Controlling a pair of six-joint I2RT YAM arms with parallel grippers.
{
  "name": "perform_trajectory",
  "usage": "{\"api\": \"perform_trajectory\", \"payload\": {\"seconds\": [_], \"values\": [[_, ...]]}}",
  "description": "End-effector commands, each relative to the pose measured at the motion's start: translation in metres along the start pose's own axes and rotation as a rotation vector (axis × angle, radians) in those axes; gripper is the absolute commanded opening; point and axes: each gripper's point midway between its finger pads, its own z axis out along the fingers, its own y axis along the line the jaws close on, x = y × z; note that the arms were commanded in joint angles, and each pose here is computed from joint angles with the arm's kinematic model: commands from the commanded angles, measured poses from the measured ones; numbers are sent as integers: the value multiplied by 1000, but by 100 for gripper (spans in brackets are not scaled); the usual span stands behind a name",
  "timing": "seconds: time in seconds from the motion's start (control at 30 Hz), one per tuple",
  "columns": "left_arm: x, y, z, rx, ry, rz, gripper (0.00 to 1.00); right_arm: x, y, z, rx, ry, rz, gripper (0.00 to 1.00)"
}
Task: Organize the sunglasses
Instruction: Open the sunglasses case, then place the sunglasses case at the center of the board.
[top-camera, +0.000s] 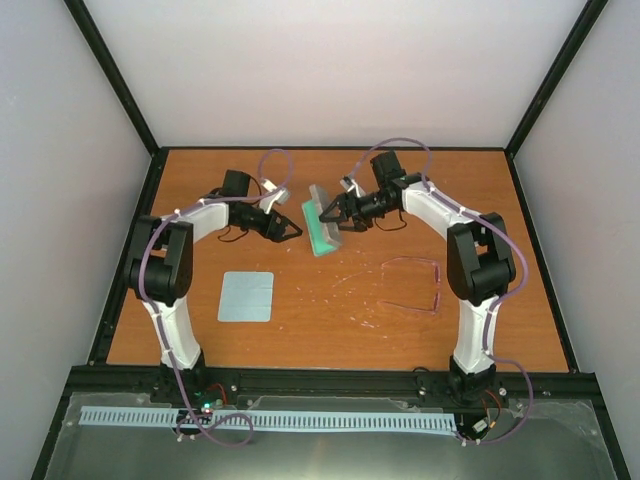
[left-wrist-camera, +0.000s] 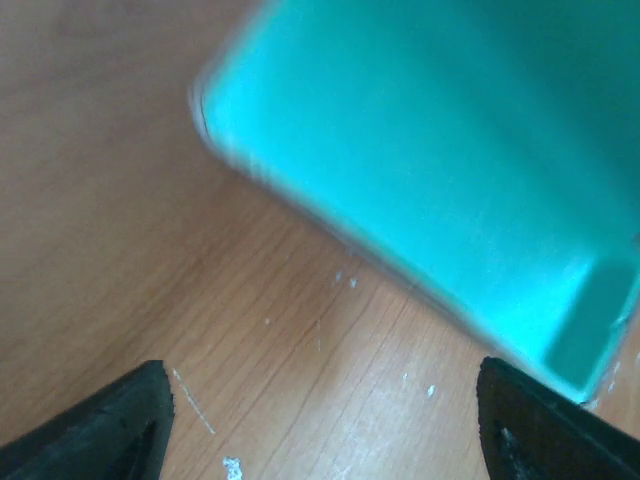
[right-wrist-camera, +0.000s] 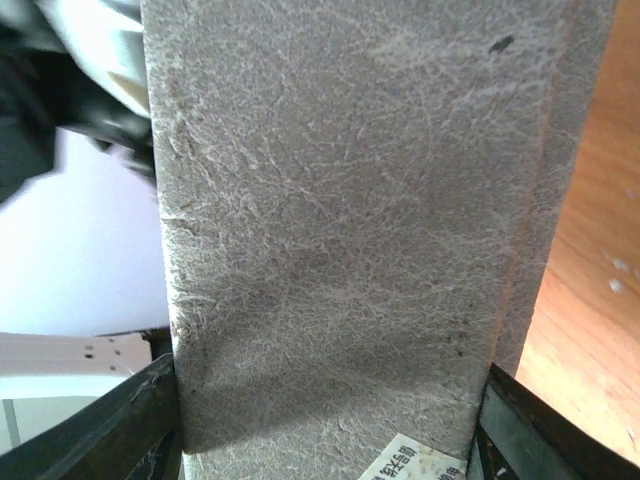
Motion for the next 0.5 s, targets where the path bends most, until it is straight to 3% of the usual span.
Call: {"api": "perform_trajectory", "payload": {"seconds": [0.0,0.07,0.3,0.47], "values": [[-38,-10,-27,-71,-113,135,73,22,-11,4,12,88,15,3],[-46,-12,-31,-84,-147,165,65,24,-9,4,0,98,13,3],[-49,14,-17,-121,-110,179,63,29,9,4,-76,131,-5,3],[-56,28,-10,-140,-99,214,54,34,20,5,-129,151,-13,3]]}}
